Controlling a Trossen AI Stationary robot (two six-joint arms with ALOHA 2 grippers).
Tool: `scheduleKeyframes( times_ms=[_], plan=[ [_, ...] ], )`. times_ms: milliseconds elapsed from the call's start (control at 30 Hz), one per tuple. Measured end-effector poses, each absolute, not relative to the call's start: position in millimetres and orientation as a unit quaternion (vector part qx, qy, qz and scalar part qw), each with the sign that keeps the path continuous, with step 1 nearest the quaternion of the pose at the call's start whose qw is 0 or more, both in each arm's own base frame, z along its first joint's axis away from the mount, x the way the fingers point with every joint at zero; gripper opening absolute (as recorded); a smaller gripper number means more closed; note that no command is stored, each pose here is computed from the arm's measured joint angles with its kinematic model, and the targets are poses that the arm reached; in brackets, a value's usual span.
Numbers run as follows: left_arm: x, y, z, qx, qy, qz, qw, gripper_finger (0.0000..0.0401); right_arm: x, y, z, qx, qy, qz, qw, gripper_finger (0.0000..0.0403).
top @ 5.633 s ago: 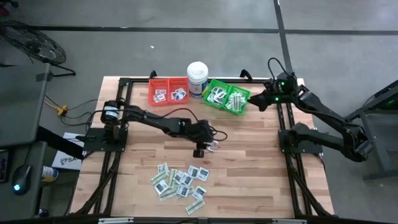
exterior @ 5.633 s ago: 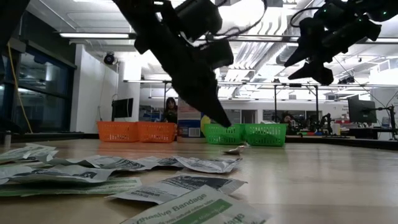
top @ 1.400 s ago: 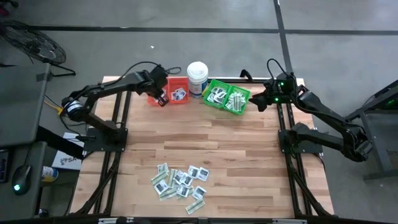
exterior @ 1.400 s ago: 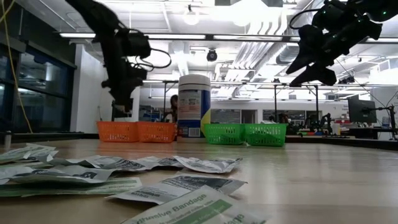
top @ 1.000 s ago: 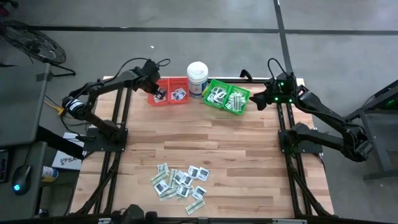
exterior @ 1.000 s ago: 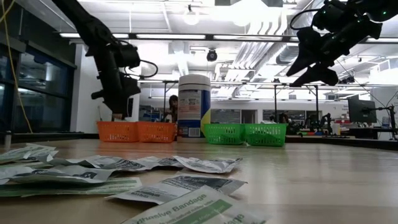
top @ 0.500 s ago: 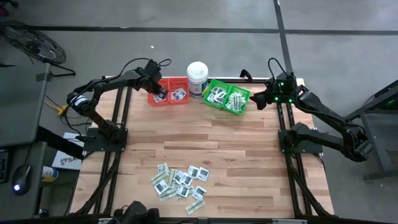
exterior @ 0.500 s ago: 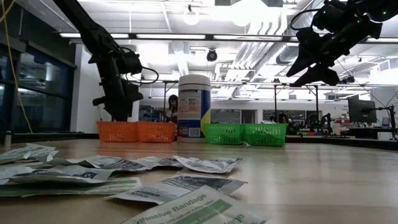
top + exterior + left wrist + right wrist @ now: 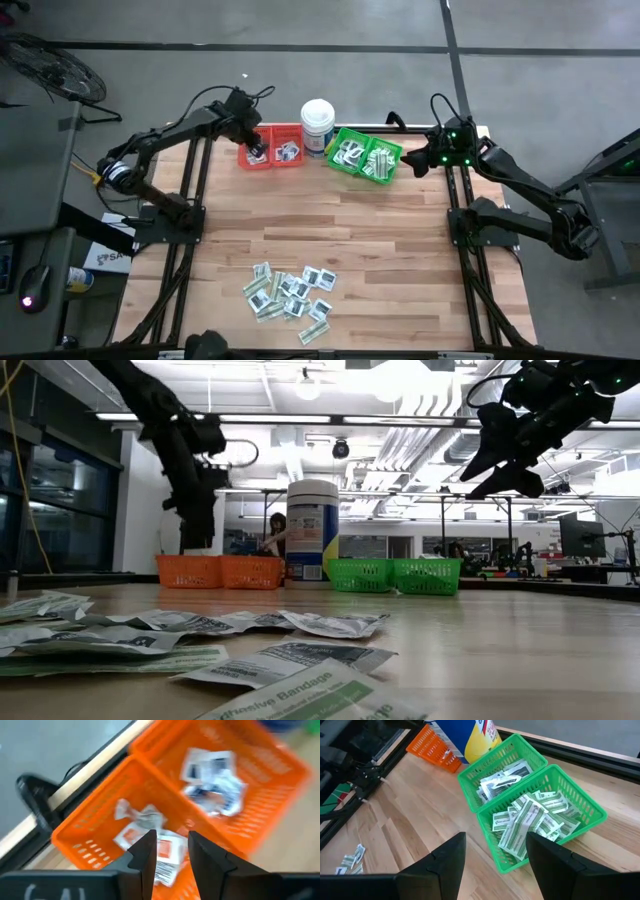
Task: Pick & Place First Aid Supplies
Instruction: Put the green bandage pack into the right green bin
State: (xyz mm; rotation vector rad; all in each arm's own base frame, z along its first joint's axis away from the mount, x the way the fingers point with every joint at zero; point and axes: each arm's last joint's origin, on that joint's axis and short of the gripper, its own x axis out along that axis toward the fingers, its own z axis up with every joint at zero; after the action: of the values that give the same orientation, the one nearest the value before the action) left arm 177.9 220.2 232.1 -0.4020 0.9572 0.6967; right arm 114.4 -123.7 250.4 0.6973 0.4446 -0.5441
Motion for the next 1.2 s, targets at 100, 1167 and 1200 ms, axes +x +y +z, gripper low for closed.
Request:
scheduleKeyframes(
  times_ms=[100,1167,1200],
  plan=[
    [177.2,201.3,245.1,-0.161,0.46,0.274,0.829,0.011,114.4,-123.6,250.4,0.332,0.214,-0.259,0.881,0.0201],
    [198.7,-84.8,238.9,-0.098,0.584,-0.082,0.802,0.0111,116.1,-119.5,251.1,0.309,0.222,-0.177,0.908,0.0201],
    [197.6,-89.4,237.1,-0.112,0.588,-0.068,0.798,0.0111,116.1,-119.4,251.2,0.308,0.222,-0.174,0.909,0.0201]
  ],
)
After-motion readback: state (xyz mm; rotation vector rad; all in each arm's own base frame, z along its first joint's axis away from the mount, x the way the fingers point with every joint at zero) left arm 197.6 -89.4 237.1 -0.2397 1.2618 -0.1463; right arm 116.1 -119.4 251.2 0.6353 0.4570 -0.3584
